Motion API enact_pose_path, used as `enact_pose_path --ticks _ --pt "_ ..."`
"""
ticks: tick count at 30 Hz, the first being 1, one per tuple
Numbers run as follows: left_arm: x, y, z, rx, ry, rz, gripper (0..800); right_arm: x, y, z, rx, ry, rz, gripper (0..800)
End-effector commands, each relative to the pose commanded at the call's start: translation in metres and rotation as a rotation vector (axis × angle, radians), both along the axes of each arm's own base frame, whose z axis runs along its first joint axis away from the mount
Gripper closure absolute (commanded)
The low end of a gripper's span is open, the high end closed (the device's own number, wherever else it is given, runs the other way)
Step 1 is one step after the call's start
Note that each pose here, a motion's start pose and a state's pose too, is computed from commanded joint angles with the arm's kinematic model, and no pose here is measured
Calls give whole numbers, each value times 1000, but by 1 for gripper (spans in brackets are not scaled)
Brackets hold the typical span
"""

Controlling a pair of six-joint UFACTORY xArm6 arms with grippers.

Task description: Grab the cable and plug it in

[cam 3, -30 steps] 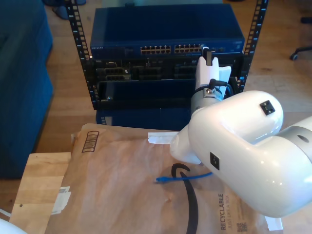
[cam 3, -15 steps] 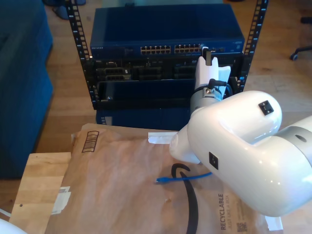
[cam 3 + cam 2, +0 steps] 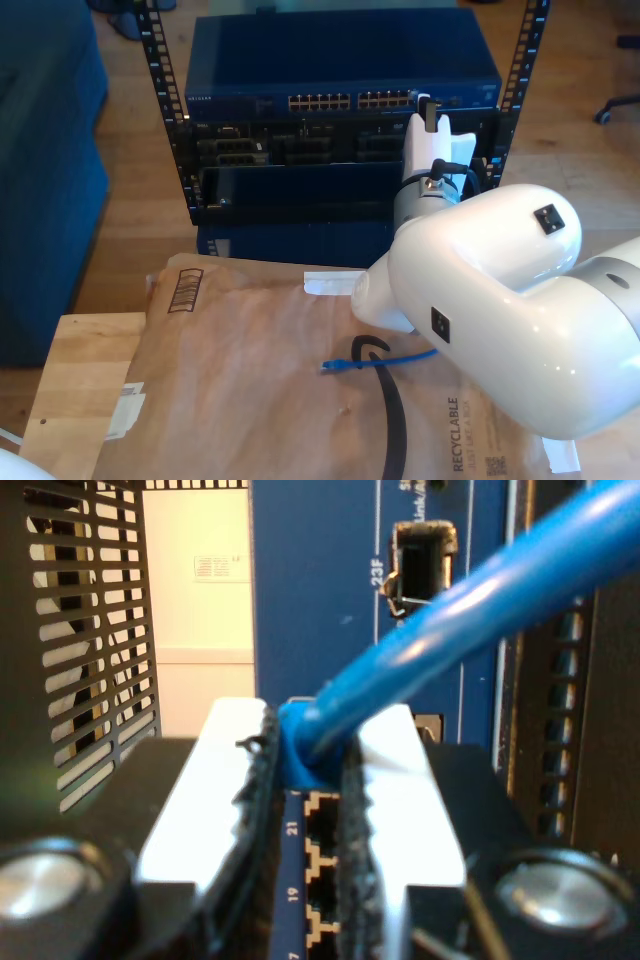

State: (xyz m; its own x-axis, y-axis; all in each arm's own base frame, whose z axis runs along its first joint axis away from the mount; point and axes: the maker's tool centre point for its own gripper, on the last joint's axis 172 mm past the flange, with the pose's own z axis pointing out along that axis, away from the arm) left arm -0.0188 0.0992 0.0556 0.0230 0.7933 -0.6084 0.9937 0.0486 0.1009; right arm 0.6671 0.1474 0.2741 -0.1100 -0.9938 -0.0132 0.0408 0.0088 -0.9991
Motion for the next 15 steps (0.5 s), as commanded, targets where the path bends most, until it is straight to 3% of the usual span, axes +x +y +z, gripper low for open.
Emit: enact_pose_path --ticks 15 --pt "0 0 0 0 0 0 0 -1 -1 0 2 1 0 800"
